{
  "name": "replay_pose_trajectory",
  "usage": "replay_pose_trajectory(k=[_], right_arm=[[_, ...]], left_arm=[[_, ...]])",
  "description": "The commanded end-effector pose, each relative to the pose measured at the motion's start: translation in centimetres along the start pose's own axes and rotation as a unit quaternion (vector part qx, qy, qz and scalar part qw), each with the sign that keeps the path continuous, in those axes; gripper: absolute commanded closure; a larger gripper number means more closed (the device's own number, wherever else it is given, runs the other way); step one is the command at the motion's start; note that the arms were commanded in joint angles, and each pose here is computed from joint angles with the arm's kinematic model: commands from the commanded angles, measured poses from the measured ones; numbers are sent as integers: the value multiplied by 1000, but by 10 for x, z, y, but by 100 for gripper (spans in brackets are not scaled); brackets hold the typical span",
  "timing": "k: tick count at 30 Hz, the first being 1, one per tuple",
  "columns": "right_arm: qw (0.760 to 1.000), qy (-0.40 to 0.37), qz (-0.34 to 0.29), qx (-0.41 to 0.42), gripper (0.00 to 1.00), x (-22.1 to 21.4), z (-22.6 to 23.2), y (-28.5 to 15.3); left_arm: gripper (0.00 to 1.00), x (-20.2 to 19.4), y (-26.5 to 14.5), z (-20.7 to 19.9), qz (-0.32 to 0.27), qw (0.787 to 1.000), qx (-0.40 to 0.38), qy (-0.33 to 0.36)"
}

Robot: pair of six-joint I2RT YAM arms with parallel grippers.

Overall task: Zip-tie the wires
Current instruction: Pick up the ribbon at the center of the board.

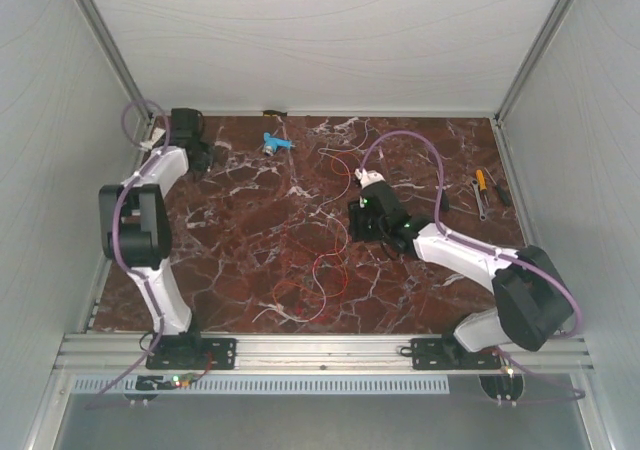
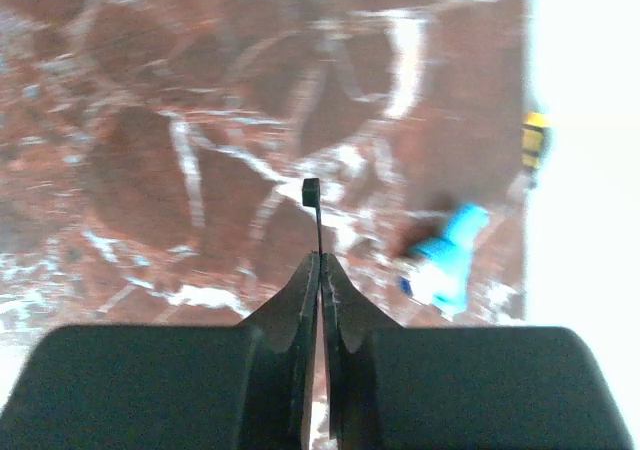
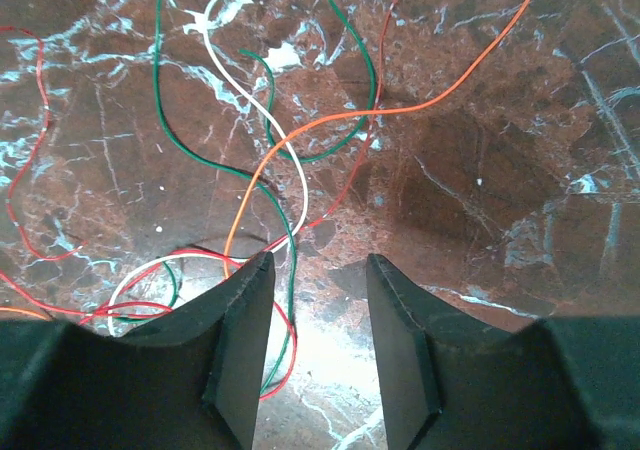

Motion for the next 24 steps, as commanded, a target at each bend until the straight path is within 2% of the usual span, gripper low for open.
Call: replay_pose_trajectory(k=[1,7,9,12,16,19,24], right_arm=[[998,-3,-55,15,60,19,1,-18],[990,-11,-126,57,53,55,6,-65],[983,-5,-158,89,47,68,11,-85],[964,11,-216,156,29,85,22,-114],[923,-11,-278,264,9,105,39,-152],[904,-37,-296,307,6,120,46,-171],[888,-69,-283,355,5,142,58,-180]], left_arm=[[100,22,-62,-54,-30,981,-193,20],[100,28,-126,-58,-36,951,-304,40],[100,28,-148,-54,-32,939,-341,41],[100,23,-185,-47,-9,902,-428,50],[100,9,-229,-32,41,845,-525,92],[100,-2,-256,-21,67,809,-570,127],[100,-27,-300,5,106,746,-633,175]])
Point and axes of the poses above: each gripper's point midway between its finger pads, its own y axis out along the fingers, its own z axis along the line the jaws close on, x = y × z, the point moved 9 cm from there along -y, back along the fingers, and after that the axes turned 6 degrees about -y, right-handed, at the moved point
